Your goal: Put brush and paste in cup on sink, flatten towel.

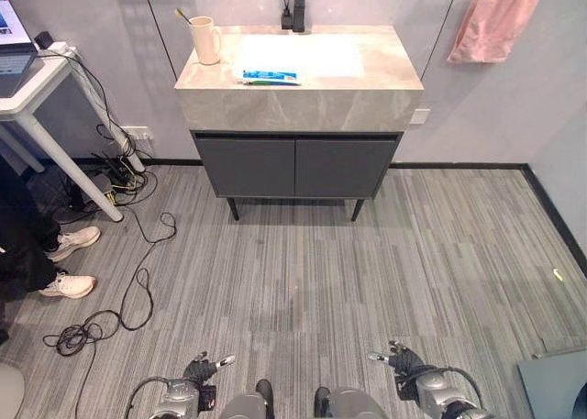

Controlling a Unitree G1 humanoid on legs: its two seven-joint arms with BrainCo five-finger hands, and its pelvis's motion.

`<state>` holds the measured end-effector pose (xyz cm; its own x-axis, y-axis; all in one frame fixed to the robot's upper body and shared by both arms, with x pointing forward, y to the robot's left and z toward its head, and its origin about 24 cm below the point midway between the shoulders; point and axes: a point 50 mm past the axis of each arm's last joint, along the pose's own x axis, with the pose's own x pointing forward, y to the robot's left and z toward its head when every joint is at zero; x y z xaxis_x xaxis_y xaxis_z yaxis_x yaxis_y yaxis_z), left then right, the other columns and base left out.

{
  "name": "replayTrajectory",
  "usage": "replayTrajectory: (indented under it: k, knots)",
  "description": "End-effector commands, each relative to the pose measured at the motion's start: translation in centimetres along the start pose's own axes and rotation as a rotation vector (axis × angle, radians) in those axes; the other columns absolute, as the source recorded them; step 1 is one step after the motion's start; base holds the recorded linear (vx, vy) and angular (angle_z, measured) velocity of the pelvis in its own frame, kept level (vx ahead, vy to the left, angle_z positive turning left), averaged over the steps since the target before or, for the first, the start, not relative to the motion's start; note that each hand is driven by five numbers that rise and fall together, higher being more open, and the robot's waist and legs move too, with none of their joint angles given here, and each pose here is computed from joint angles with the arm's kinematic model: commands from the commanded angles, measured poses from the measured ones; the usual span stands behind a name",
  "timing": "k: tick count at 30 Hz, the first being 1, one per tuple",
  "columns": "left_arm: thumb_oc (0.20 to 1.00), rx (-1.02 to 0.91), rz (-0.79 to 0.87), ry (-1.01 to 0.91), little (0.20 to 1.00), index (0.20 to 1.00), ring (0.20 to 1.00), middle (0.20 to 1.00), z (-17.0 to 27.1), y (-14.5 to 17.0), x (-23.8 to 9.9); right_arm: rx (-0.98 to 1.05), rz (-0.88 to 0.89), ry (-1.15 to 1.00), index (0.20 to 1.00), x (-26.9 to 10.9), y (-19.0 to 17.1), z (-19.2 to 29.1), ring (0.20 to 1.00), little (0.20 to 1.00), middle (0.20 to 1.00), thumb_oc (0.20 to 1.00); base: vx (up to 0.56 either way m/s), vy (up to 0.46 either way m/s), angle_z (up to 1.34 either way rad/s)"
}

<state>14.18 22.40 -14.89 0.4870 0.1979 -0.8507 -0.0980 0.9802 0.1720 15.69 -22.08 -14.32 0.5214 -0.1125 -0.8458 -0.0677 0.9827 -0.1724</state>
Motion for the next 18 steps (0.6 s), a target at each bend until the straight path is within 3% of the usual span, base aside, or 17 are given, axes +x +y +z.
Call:
replayTrajectory:
  k: [1,18]
  knots:
    - [1.0,0.019,0.015,-0.04,1.0,1.0,1.0,1.0,0.7,0.2,0.1,0.006,-0.004,-0.042,1.0,0.1,-0.2,0.8,1.0,1.0,1.0,1.0,0.03,0.041,0.01]
    - [1.0,0.085,0.001,-0.107,1.0,1.0,1.0,1.0,1.9,0.4,0.1,-0.001,0.004,-0.078,1.0,0.2,-0.1,2.0,1.0,1.0,1.0,1.0,0.03,0.137,-0.09]
